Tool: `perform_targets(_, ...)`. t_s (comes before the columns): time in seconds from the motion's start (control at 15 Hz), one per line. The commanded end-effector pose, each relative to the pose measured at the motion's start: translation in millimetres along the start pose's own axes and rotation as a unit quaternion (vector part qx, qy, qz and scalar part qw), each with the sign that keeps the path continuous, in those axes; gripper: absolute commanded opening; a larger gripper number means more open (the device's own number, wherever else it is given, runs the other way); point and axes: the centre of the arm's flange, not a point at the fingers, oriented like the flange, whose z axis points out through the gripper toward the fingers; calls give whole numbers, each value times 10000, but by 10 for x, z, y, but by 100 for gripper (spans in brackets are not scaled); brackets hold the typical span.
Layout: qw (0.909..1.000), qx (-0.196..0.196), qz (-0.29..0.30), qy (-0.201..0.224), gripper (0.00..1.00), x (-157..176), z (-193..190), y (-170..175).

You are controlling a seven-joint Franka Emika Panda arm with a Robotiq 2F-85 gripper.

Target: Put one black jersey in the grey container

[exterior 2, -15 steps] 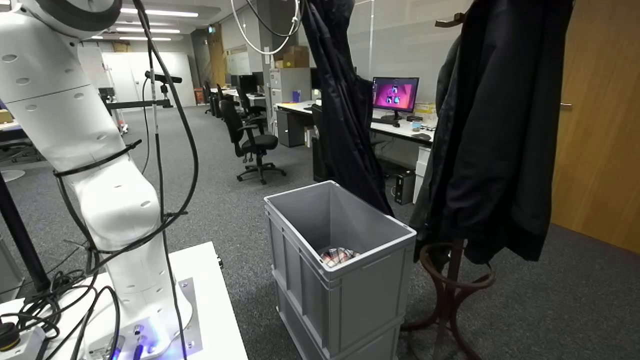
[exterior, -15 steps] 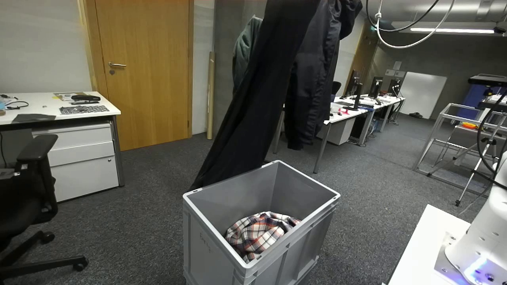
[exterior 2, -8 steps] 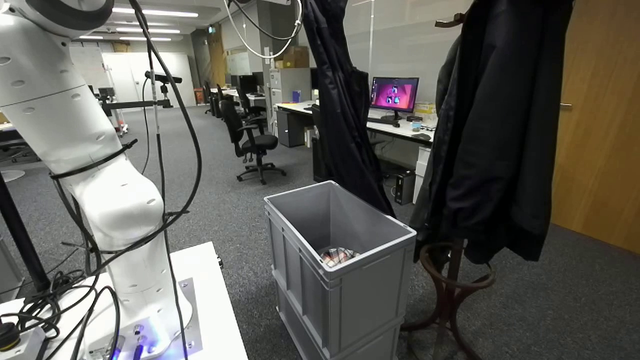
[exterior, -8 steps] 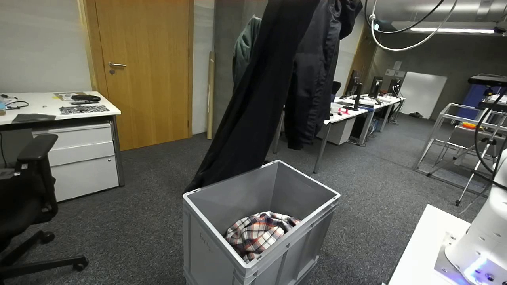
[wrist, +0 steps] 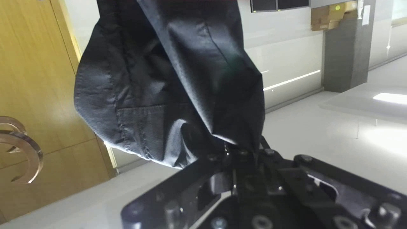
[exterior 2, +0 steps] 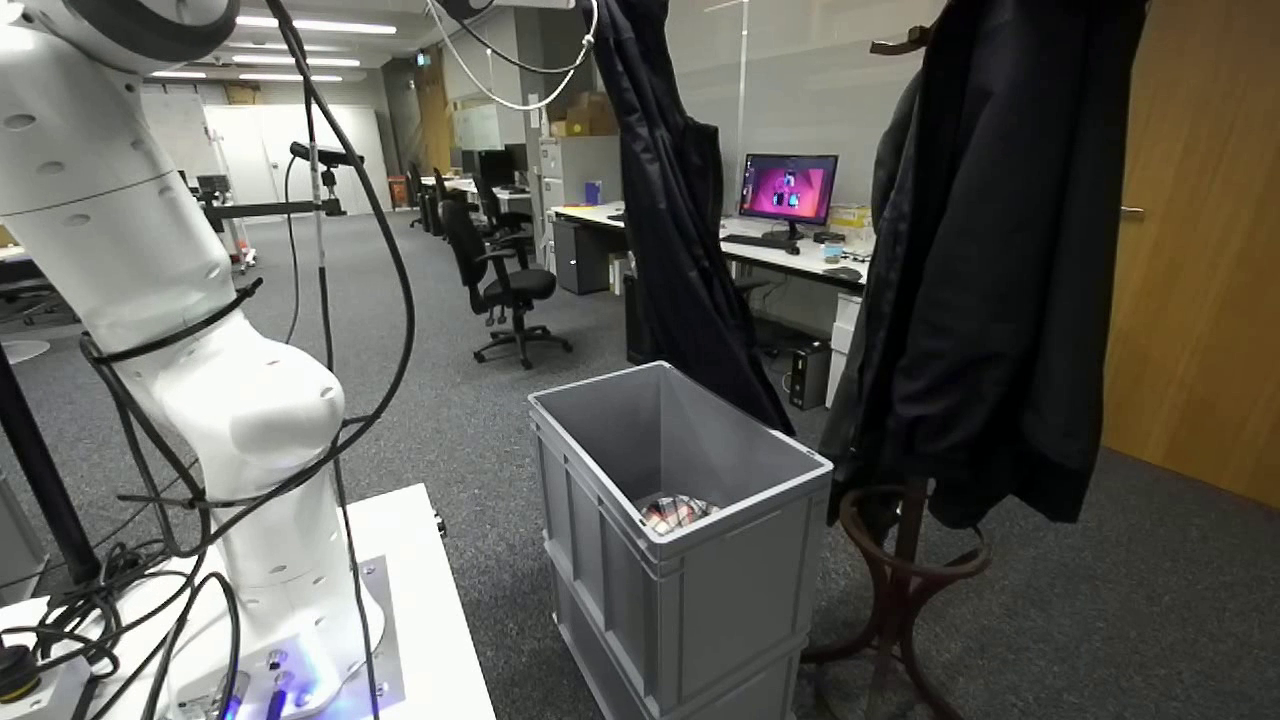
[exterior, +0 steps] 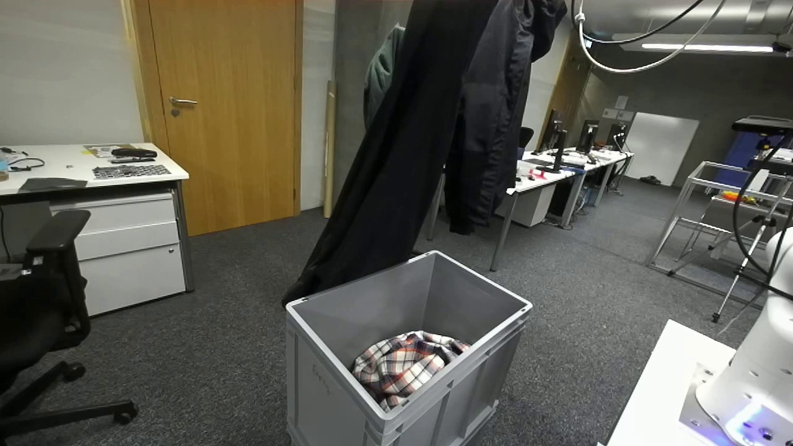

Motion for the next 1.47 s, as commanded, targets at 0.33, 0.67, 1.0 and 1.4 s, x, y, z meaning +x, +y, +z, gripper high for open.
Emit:
perform_targets(0.33,9911,183,-509,1217,0,217,-433,-161)
perform_targets(0.67,9764,-16,-597,2074,0,335,-614,-264)
perform_targets(1.0,9622,-63,-865,2583,0,652,-809,-243)
perform_targets(1.4,9571,-158,-865,2761,0,807,-922,-187)
